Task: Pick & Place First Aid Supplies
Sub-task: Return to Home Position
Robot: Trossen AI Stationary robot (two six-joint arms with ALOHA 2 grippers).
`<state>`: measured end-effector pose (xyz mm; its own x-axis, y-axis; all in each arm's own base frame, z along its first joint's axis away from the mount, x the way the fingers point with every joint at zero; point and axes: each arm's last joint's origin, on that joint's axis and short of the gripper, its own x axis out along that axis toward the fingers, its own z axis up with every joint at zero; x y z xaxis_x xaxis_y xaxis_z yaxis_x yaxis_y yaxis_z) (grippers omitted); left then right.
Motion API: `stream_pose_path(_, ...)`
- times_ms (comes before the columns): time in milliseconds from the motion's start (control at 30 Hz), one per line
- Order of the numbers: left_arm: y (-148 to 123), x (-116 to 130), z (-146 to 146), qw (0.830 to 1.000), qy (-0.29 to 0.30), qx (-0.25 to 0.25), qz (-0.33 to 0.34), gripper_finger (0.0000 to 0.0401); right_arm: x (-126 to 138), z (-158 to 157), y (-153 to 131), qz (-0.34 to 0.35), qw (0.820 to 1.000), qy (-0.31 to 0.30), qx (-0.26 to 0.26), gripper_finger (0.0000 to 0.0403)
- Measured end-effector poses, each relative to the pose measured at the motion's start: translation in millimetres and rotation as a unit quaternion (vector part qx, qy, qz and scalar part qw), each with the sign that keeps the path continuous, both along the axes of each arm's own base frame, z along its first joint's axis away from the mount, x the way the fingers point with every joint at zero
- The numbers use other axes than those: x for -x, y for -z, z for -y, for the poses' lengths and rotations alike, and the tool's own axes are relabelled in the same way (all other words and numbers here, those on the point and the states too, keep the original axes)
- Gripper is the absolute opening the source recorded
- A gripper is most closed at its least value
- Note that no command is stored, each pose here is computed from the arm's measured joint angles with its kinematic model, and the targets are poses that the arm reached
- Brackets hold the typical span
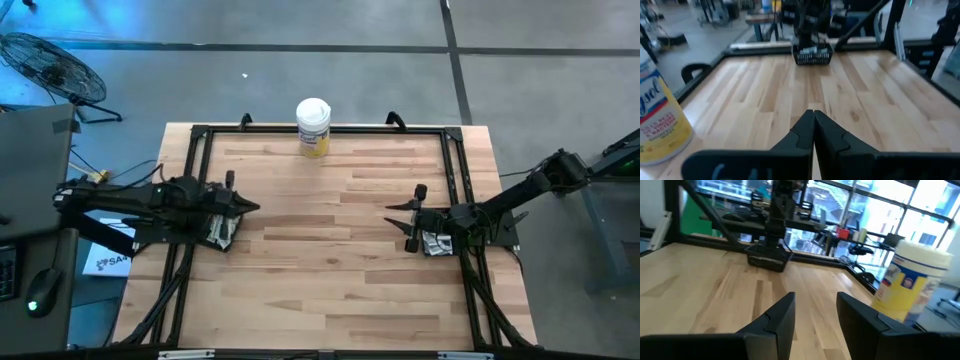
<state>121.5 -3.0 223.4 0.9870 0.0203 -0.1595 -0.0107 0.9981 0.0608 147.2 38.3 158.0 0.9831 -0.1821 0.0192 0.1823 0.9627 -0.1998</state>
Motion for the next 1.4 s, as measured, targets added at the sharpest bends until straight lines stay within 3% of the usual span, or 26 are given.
stream_pose_path(433,44.6,28.0,-1.7,0.997,-0.013,0.032,0.072,0.0001,0.1,0.5,0.8,0.0,1.0,0.008,-0.022,0.0138)
stream_pose_path(800,54.1,24.2,-0.2,0.995,0.011,0.034,0.09,0.0001,0.1,0.5,3.1,-0.013,1.0,0.008,-0.01,0.0138)
stream_pose_path(1033,54.8,24.1,0.1,0.995,0.015,0.04,0.088,0.0001,2.0,1.6,-3.1,0.021,0.998,0.014,-0.062,0.0138)
stream_pose_path(1233,53.0,24.6,-0.2,0.996,0.01,0.037,0.085,0.0001,5.0,5.7,0.5,0.005,0.994,0.052,-0.092,0.0138)
stream_pose_path(1400,53.2,24.7,-0.2,0.996,0.01,0.032,0.083,0.0001,3.7,5.6,6.8,-0.023,0.991,0.004,-0.13,0.0138)
